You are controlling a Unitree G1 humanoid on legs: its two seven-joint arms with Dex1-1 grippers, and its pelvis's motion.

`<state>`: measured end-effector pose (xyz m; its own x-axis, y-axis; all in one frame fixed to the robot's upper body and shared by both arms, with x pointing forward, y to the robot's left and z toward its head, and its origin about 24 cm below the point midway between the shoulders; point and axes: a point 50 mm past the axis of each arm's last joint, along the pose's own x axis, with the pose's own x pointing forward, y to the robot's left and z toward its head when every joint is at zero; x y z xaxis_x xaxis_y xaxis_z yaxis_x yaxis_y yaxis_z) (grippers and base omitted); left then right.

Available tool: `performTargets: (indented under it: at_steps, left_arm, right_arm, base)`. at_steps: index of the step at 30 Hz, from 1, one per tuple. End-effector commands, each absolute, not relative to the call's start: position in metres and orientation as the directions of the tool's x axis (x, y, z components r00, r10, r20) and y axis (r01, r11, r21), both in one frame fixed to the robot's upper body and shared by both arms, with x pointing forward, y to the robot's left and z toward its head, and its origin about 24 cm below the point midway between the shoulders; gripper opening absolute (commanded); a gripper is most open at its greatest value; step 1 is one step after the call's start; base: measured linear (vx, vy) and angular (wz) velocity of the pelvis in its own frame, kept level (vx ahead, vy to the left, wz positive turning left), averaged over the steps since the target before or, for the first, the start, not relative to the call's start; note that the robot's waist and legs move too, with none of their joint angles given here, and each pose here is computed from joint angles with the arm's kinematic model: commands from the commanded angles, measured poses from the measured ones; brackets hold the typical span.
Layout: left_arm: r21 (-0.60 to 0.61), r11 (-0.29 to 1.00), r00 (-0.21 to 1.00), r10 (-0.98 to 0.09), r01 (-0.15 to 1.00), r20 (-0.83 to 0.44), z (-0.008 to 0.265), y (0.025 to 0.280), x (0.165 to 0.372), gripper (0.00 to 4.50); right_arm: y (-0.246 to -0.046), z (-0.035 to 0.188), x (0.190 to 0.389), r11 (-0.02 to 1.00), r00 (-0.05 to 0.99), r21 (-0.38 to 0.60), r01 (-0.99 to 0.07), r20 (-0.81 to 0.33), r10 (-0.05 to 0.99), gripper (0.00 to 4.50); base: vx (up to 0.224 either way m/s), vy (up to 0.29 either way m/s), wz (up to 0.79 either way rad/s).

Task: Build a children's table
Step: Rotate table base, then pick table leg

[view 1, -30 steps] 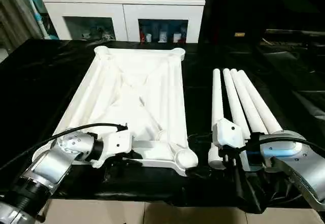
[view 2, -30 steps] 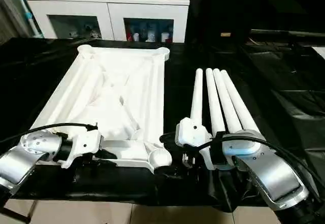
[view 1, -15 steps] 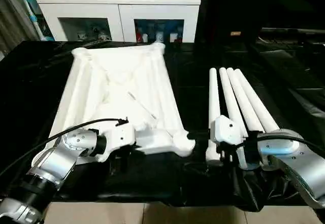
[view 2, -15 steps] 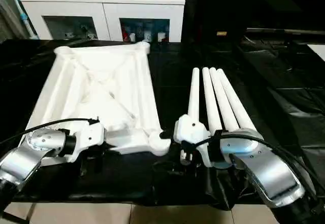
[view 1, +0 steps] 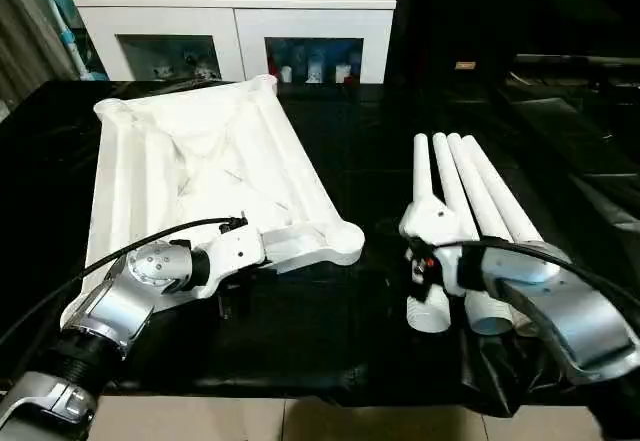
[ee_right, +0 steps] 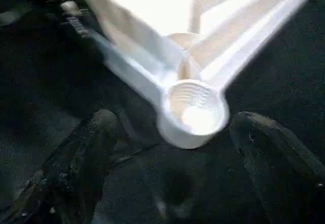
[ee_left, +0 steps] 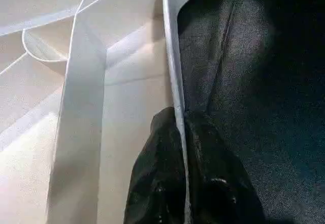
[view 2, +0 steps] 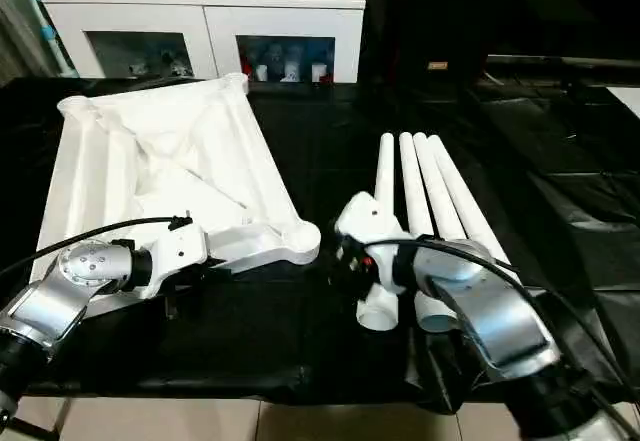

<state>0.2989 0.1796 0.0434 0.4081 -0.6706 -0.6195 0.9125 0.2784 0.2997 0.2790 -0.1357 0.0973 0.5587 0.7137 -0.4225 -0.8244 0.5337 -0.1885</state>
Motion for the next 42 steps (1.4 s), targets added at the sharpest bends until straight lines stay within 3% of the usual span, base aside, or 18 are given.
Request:
performTargets:
  at_steps: [1,2,7,8,11,14,20,25,31,40,42]
  left_arm:
    - [0.34,0.281,0.439,-0.647,0.897,-0.624,0.045,0.187,0.299,0.02]
    - [0.339,0.279,0.437,-0.653,0.898,-0.619,0.046,0.188,0.299,0.02]
    - [0.278,0.278,0.393,-0.689,0.919,-0.61,0.051,0.19,0.295,0.88]
    - [0.275,0.281,0.392,-0.688,0.92,-0.61,0.052,0.191,0.295,0.93]
    - [0.327,0.278,0.426,-0.674,0.903,-0.603,0.058,0.196,0.297,0.99]
    - [0.31,0.277,0.414,-0.684,0.909,-0.601,0.065,0.199,0.295,1.38]
    - [0.3,0.339,0.445,-0.78,0.891,-0.44,0.097,0.192,0.287,1.38]
    - [0.243,0.325,0.398,-0.836,0.914,-0.378,0.102,0.172,0.276,1.38]
    - [0.164,0.275,0.318,-0.872,0.947,-0.373,0.099,0.153,0.26,1.38]
    - [0.121,0.23,0.259,-0.883,0.966,-0.391,0.103,0.145,0.252,1.38]
    - [0.123,0.219,0.25,-0.88,0.968,-0.404,0.103,0.144,0.25,1.38]
  right_arm:
    - [-0.143,0.107,0.292,0.651,0.668,-0.2,-0.732,-0.399,0.628,3.92]
    - [-0.144,0.108,0.295,0.679,0.683,-0.178,-0.713,-0.399,0.612,3.92]
    - [-0.146,0.11,0.302,0.767,0.712,-0.035,-0.641,-0.401,0.577,3.92]
    - [-0.146,0.109,0.303,0.781,0.716,-0.008,-0.624,-0.406,0.568,4.19]
    - [-0.153,0.103,0.309,0.844,0.746,0.015,-0.536,-0.459,0.482,4.26]
    - [-0.155,0.102,0.309,0.864,0.747,0.019,-0.504,-0.492,0.447,4.41]
    - [-0.166,0.1,0.307,0.937,0.723,0.032,-0.349,-0.627,0.291,4.47]
    - [-0.167,0.093,0.305,0.959,0.695,0.047,-0.279,-0.679,0.236,4.47]
    - [-0.157,0.081,0.301,0.961,0.631,0.127,-0.247,-0.731,0.259,4.47]
    - [-0.153,0.071,0.296,0.964,0.562,0.128,-0.233,-0.791,0.24,4.47]
    - [-0.149,0.069,0.296,0.96,0.548,0.172,-0.22,-0.792,0.268,4.47]
  base:
    - [0.0,0.0,0.0]
    - [0.0,0.0,0.0]
    - [0.0,0.0,0.0]
    - [0.0,0.0,0.0]
    - [0.0,0.0,0.0]
    - [0.0,0.0,0.0]
    - [0.0,0.0,0.0]
    - [0.0,0.0,0.0]
    - [0.0,0.0,0.0]
    - [0.0,0.0,0.0]
    - [0.0,0.0,0.0]
